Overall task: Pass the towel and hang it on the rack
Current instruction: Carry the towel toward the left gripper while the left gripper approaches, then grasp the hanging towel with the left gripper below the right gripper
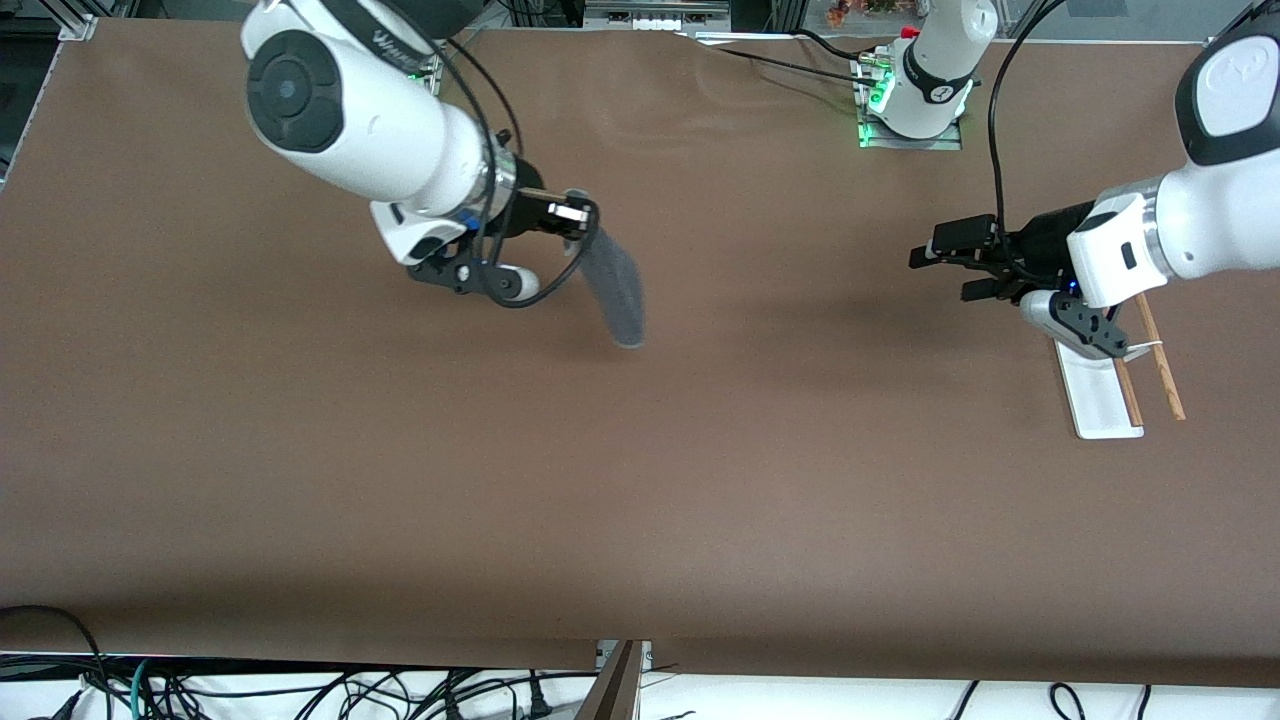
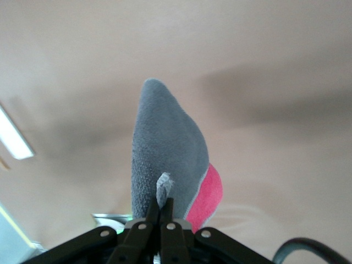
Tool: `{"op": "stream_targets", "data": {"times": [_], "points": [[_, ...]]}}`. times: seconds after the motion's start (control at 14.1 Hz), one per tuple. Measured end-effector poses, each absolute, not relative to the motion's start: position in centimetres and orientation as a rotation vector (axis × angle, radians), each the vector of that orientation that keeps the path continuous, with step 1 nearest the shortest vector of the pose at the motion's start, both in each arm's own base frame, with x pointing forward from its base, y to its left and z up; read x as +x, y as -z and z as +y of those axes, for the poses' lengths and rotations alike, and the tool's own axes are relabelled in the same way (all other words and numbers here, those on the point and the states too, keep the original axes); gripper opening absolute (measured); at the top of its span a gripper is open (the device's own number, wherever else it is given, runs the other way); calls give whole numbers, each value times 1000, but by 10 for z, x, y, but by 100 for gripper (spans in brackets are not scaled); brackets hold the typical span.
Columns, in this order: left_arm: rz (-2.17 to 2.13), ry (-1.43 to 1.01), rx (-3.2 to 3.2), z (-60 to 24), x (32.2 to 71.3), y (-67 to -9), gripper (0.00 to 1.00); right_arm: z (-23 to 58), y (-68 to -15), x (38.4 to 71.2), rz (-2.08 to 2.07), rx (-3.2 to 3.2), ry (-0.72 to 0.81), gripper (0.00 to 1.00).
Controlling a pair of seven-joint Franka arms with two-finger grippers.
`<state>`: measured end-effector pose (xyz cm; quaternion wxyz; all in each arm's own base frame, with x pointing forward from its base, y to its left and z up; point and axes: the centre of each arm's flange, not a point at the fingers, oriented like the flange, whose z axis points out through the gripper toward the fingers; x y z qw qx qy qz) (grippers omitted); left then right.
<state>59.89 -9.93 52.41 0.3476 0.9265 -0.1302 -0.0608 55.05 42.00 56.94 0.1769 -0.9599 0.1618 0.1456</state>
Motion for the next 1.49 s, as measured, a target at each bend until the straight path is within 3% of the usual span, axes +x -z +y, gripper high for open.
{"op": "stream_targets", "data": {"times": [0.57, 1.14, 1.49], "points": [[-759, -149, 1841, -117, 637, -427, 100, 551, -574, 487, 800, -2491, -392, 2], [-931, -255, 1323, -124, 623, -304, 100, 615, -583, 428, 959, -2338, -443, 2], [-946, -291, 1207, -129, 602, -257, 100, 622, -581, 425, 991, -2303, -444, 2]]}}
